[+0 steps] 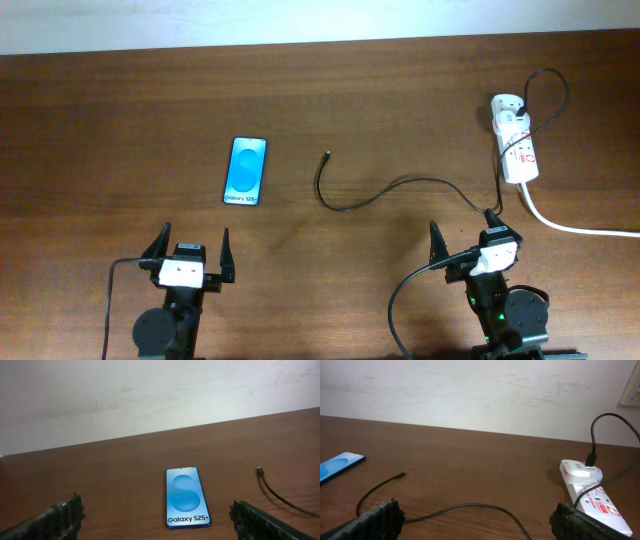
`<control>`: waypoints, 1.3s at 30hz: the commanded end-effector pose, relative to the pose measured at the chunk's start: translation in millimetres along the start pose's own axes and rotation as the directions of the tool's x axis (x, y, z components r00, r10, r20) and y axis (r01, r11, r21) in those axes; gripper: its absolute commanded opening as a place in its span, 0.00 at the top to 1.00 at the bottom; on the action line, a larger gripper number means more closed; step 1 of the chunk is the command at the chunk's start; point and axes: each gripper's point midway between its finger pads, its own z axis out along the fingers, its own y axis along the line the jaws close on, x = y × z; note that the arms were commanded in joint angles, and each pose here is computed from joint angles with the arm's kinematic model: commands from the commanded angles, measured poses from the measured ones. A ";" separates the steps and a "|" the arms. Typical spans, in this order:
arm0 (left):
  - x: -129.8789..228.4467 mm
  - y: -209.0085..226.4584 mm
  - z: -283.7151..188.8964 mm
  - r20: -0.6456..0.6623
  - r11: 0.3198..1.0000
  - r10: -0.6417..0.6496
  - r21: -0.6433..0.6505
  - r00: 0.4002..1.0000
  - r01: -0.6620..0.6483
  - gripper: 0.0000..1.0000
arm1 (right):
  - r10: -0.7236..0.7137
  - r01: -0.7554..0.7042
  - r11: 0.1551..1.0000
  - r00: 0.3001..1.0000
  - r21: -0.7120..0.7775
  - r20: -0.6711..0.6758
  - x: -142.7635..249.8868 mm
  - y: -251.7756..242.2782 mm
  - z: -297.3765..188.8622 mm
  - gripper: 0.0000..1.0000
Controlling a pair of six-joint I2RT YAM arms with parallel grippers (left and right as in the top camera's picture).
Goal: Plug charger to phone and switch on socket
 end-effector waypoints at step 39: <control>-82.3 -14.0 161.4 -0.773 0.928 -0.062 0.189 0.631 0.322 0.01 | 0.004 -0.004 1.000 1.000 0.019 0.004 0.5 -2.9 -0.1 0.02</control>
